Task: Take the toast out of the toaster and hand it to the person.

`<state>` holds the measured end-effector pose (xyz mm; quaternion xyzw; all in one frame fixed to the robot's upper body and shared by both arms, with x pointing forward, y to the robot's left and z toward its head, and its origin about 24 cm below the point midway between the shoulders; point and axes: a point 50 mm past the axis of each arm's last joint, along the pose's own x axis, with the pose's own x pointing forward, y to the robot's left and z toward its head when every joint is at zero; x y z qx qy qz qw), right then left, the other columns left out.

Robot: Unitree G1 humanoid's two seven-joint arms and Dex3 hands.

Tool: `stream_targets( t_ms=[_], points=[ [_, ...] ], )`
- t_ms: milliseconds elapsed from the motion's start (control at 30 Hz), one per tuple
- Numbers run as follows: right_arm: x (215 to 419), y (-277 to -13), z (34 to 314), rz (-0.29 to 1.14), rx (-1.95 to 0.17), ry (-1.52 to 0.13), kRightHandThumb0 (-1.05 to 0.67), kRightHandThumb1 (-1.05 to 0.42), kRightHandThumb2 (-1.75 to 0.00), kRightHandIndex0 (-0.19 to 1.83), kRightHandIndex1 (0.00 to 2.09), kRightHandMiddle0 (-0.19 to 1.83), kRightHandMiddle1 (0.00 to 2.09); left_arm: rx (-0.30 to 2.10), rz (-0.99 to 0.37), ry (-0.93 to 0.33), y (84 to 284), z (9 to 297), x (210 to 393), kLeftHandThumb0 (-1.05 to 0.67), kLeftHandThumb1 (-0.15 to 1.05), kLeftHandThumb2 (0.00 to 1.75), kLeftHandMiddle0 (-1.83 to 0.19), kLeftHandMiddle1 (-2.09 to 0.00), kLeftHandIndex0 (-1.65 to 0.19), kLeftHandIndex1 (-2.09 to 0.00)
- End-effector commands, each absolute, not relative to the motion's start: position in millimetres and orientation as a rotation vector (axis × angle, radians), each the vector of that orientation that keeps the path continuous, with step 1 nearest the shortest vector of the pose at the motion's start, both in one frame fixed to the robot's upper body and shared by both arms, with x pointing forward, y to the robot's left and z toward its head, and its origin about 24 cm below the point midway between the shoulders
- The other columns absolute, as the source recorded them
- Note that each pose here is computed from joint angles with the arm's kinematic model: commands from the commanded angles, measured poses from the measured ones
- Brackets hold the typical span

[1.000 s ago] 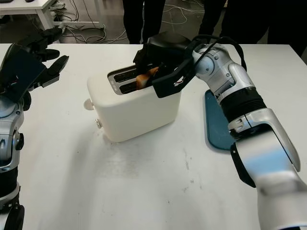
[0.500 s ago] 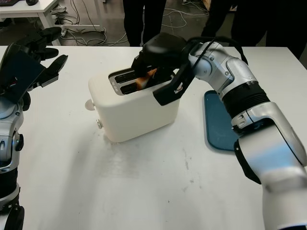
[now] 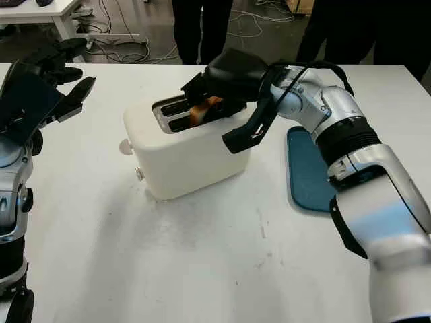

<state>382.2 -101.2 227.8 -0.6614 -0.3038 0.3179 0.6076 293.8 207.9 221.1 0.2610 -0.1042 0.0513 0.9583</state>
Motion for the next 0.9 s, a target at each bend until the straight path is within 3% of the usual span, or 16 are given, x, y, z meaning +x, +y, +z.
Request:
stream_targets(
  t_ms=[0, 367, 433, 567, 867],
  points=[
    [386.8, -107.4, 238.0, 0.680, -1.511, -0.682, -0.48, -0.92, -0.51, 0.94, 1.75, 0.70, 1.75, 0.539, 0.114, -0.211, 209.0, 220.5, 294.2, -0.38, 0.92, 0.47, -0.07, -0.87, -0.38, -0.16],
    [395.6, -125.8, 280.3, 0.510, -1.357, -0.699, -0.45, -0.92, -0.49, 0.90, 1.75, 0.64, 1.74, 0.533, 0.112, -0.207, 209.1, 221.4, 294.4, -0.35, 0.92, 0.48, -0.07, -0.85, -0.36, -0.15],
    [396.1, -130.3, 287.6, 0.487, -1.322, -0.706, -0.45, -0.92, -0.52, 0.85, 1.75, 0.67, 1.59, 0.536, 0.112, -0.207, 209.0, 221.5, 294.4, -0.35, 0.92, 0.47, -0.06, -0.85, -0.36, -0.15],
    [397.9, -140.7, 297.7, 0.433, -1.227, -0.703, -0.46, -0.92, -0.49, 0.86, 1.75, 0.65, 1.73, 0.543, 0.111, -0.204, 208.6, 221.9, 294.3, -0.35, 0.92, 0.48, -0.06, -0.84, -0.36, -0.14],
    [402.2, -154.3, 306.4, 0.401, -1.012, -0.633, -0.54, -0.92, -0.50, 1.01, 1.75, 0.78, 1.75, 0.537, 0.113, -0.203, 208.5, 221.7, 294.5, -0.35, 0.92, 0.47, -0.06, -0.84, -0.36, -0.14]
  ],
)
